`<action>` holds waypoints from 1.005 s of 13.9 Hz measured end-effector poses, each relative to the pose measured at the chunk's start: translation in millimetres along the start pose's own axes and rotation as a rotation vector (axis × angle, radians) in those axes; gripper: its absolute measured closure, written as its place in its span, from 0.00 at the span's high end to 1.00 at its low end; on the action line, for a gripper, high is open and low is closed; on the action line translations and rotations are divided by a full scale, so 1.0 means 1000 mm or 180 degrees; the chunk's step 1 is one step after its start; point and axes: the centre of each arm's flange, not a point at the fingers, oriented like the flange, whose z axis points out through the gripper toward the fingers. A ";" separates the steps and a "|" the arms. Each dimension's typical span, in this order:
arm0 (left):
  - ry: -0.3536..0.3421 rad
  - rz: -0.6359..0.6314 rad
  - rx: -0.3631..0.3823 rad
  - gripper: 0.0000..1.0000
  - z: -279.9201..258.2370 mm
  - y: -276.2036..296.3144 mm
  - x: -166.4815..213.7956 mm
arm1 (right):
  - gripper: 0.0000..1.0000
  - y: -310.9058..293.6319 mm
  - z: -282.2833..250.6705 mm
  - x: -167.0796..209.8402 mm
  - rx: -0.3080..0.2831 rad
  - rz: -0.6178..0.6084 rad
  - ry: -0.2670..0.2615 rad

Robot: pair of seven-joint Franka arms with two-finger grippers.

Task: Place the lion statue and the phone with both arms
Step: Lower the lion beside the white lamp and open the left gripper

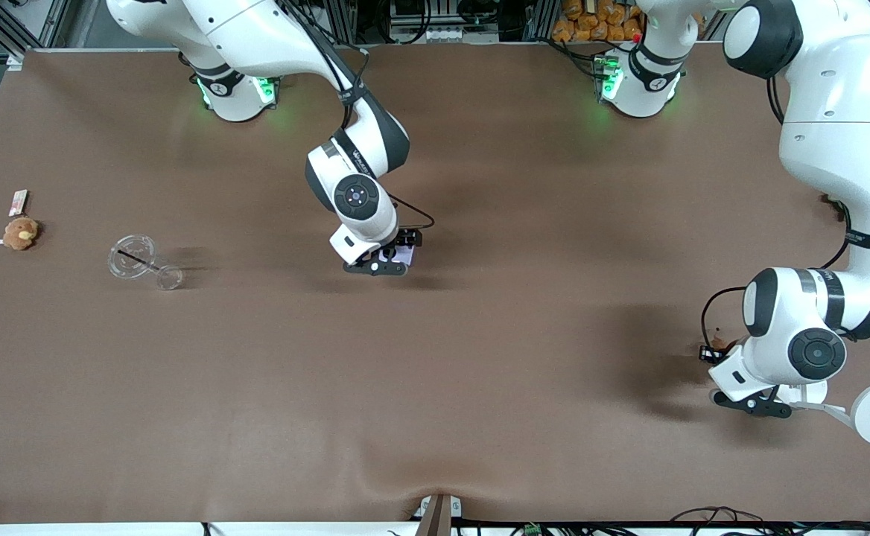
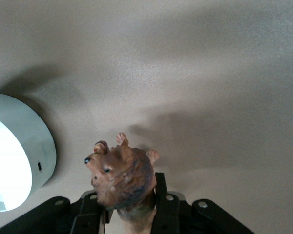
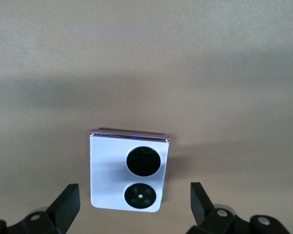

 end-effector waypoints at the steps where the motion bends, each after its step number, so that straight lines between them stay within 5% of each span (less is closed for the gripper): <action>1: -0.0005 0.0027 0.0003 0.35 0.001 -0.001 0.000 | 1.00 0.000 0.001 0.001 0.0004 0.0039 0.0015; 8: -0.0048 0.0017 0.0025 0.40 0.011 -0.011 -0.003 | 1.00 0.001 0.024 0.008 0.0037 0.0175 0.0119; 14: 0.0001 -0.0011 0.0036 0.99 0.004 -0.017 -0.001 | 1.00 -0.006 0.036 0.002 0.0016 0.0223 0.0122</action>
